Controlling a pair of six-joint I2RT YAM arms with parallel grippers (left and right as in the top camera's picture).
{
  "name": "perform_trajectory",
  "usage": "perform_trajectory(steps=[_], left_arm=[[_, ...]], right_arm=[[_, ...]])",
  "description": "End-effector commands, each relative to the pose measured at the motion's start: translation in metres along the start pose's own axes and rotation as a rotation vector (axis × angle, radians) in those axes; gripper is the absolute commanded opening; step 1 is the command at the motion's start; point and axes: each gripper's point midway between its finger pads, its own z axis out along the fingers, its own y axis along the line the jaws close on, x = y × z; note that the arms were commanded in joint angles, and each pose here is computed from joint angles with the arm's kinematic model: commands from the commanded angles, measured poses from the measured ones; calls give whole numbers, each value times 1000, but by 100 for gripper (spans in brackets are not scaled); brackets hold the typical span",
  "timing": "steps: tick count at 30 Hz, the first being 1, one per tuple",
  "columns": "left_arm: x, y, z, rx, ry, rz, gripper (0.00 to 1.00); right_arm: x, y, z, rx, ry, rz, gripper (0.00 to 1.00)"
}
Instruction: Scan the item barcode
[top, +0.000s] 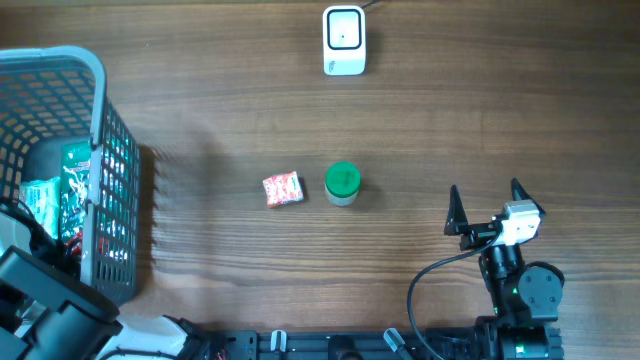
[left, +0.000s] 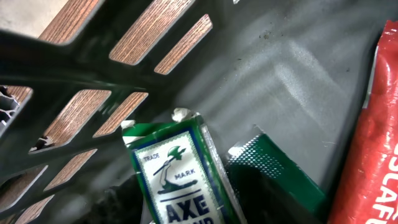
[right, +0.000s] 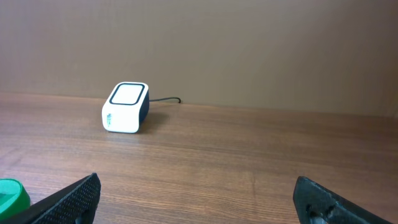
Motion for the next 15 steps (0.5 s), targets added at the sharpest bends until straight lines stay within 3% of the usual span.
perform_trajectory(steps=[1, 4, 12, 15], left_arm=[[6, 11, 9, -42, 34, 4, 46], [6, -6, -15, 60, 74, 51, 33], [-9, -41, -137, 501, 133, 98, 29], [-7, -41, -184, 663, 184, 108, 22]], right_arm=[[-1, -2, 0, 11, -5, 9, 100], [-1, -2, 0, 11, -5, 9, 100], [-1, -2, 0, 11, -5, 10, 100], [-1, -2, 0, 11, -5, 10, 100]])
